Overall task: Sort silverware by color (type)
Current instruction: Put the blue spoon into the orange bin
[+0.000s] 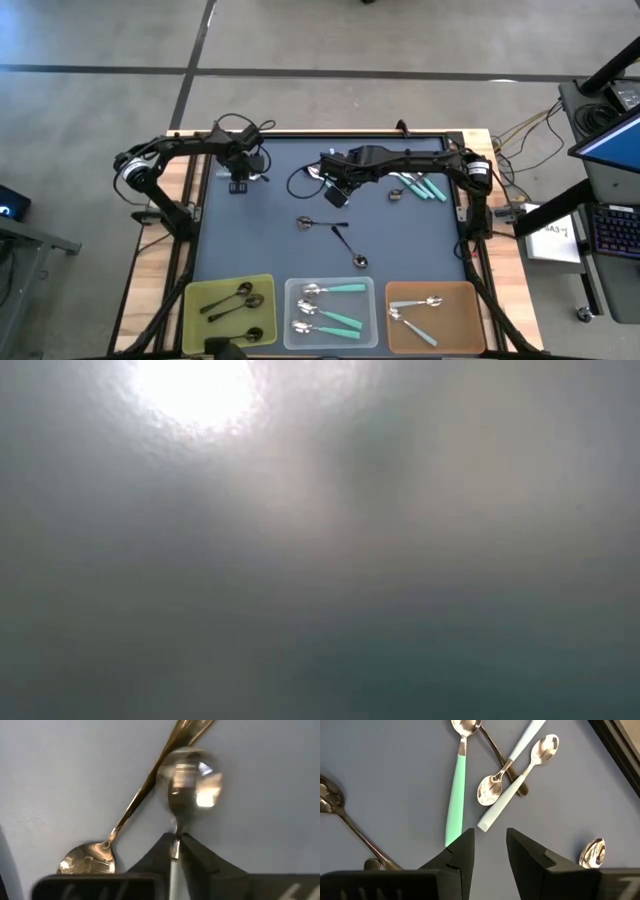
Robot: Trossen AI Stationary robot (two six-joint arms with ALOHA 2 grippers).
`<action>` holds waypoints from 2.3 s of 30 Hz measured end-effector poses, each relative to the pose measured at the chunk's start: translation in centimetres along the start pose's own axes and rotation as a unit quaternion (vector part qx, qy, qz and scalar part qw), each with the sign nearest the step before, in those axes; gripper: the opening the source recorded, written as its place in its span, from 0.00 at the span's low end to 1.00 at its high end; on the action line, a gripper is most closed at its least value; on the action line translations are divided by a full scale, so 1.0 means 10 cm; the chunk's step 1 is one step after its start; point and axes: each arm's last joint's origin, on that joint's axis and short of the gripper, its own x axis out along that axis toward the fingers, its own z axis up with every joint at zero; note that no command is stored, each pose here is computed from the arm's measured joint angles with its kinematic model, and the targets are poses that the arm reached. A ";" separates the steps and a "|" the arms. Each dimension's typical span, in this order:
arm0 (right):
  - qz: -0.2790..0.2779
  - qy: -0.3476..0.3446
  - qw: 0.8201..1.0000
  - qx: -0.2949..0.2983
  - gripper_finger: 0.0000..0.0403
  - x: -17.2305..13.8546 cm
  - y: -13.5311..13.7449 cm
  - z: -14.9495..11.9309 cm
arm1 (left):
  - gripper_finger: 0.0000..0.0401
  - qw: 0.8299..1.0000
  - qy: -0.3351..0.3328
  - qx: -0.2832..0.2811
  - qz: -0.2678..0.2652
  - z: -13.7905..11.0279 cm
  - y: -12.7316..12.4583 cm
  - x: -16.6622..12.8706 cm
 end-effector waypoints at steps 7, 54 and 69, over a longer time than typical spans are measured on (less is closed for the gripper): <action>0.001 -0.003 1.000 0.001 0.26 0.00 0.00 0.00 | 0.01 1.000 0.000 -0.028 0.002 0.01 0.01 -0.01; 0.265 -0.233 0.931 0.089 0.27 0.16 0.27 0.37 | 0.00 0.715 -0.417 -0.558 -0.059 0.74 -0.77 -1.23; 0.258 -0.248 0.922 0.150 0.46 0.15 0.24 0.41 | 0.00 0.666 -0.458 -0.583 -0.085 0.81 -0.79 -1.31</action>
